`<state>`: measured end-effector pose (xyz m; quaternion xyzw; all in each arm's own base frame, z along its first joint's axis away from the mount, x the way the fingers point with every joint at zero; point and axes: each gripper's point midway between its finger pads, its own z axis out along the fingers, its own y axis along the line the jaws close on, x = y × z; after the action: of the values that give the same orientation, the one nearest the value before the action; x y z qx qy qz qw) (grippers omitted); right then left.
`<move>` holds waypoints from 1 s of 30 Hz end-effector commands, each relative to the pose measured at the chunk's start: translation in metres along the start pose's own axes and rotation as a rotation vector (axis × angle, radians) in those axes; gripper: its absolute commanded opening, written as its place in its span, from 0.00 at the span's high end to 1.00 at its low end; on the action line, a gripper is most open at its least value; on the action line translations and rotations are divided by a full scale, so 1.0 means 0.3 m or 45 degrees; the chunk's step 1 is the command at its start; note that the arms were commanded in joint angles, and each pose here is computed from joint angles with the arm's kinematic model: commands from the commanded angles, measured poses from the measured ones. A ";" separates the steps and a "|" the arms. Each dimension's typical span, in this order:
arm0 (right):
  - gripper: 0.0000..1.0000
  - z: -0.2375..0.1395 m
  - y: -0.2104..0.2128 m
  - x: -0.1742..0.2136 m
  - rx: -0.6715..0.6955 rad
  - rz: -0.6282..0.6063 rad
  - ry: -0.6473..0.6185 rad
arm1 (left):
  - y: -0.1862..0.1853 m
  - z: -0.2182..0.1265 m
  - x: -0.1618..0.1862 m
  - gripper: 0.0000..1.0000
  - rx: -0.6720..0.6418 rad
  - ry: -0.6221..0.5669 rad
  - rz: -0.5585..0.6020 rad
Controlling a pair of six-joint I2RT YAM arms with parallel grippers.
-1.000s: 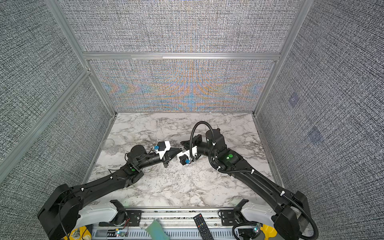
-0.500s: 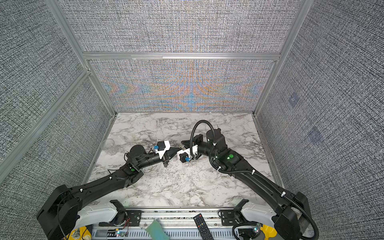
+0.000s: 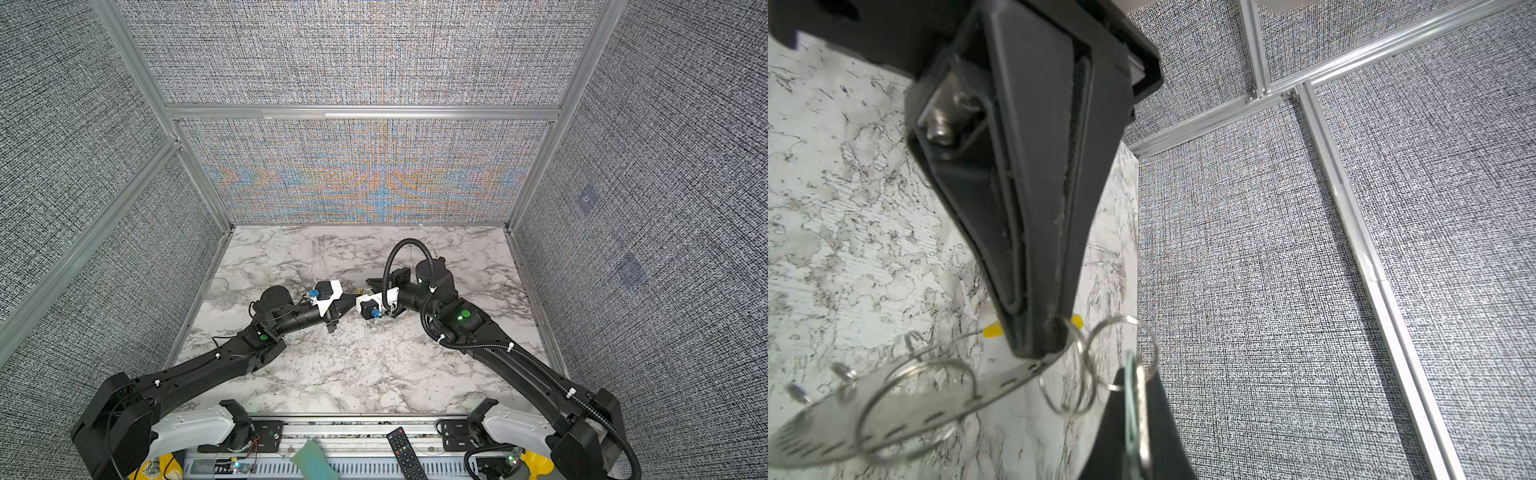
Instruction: Remove the keys from the keyring
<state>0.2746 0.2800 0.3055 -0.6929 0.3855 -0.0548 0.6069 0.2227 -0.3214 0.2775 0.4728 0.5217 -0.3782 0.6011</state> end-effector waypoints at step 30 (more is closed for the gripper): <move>1.00 0.017 -0.008 0.039 0.019 0.190 0.044 | 0.001 -0.003 0.047 0.99 -0.020 0.028 -0.106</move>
<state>0.2870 0.2731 0.2844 -0.6671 0.4524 -0.0365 0.5907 0.2255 -0.3195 0.2678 0.4490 0.5469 -0.3919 0.5880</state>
